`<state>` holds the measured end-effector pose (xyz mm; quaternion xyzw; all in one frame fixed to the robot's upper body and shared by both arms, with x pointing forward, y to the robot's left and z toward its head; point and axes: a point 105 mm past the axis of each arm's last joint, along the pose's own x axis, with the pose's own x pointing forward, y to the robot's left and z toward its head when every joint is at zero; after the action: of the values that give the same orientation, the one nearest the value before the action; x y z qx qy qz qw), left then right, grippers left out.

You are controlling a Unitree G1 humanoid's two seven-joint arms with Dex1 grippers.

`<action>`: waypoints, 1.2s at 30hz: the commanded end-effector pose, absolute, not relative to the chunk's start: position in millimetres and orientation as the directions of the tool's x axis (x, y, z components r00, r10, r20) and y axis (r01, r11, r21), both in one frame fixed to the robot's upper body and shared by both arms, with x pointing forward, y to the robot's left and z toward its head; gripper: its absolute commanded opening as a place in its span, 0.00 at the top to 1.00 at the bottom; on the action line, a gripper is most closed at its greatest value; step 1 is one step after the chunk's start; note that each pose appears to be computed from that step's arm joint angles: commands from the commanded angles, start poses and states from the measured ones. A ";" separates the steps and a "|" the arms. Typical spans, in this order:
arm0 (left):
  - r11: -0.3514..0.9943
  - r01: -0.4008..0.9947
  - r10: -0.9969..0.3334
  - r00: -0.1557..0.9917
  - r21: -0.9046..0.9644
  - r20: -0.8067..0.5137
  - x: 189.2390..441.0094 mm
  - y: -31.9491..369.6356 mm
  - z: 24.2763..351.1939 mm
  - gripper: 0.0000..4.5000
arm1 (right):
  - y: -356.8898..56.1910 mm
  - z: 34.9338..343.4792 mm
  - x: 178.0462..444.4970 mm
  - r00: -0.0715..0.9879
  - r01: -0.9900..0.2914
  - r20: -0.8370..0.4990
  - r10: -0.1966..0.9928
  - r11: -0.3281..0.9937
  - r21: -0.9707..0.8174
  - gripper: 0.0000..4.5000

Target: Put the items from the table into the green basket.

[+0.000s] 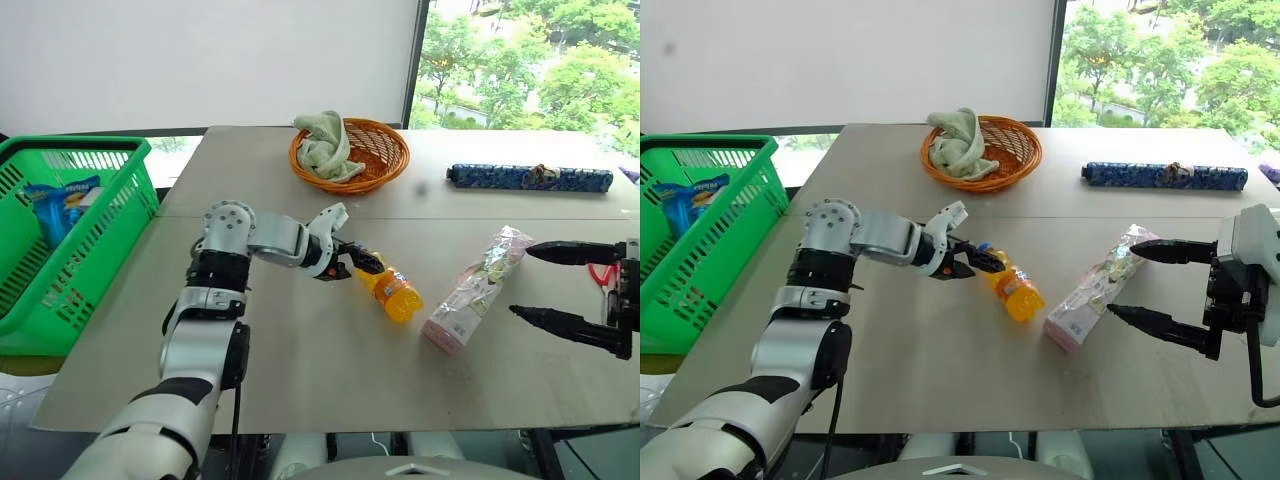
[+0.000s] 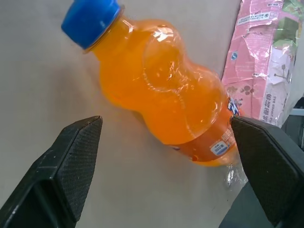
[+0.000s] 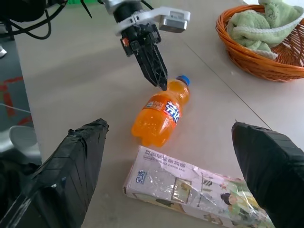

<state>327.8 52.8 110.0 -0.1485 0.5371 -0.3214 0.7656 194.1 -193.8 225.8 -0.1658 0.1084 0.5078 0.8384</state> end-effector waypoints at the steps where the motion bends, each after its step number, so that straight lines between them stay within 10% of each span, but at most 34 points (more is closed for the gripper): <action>1: 0.774 0.339 -0.618 0.221 -0.534 -0.755 332.5 38.9 115.4 0.01 | -186.2 240.3 190.0 0.446 -0.893 -0.331 0.831 0.390 -0.224 0.00; 14: 0.861 0.312 -0.478 0.223 -0.403 -0.850 336.7 -4.8 85.9 0.01 | -182.1 240.0 186.1 0.460 -0.886 -0.327 0.826 0.403 -0.229 0.00; 20: 0.850 0.347 -0.477 0.191 -0.396 -0.858 331.2 -3.9 78.2 0.29 | -182.4 237.9 180.6 0.470 -0.882 -0.337 0.816 0.418 -0.217 0.00; 36: 0.797 0.529 -0.585 0.555 -0.291 -0.592 343.2 118.5 128.1 0.31 | -163.2 224.7 198.6 0.402 -0.916 -0.321 0.857 0.373 -0.149 0.00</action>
<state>335.2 118.2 104.3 -0.0426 0.4247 -0.2961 0.8545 196.8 -169.7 224.1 -0.1540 0.1068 0.5293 0.8275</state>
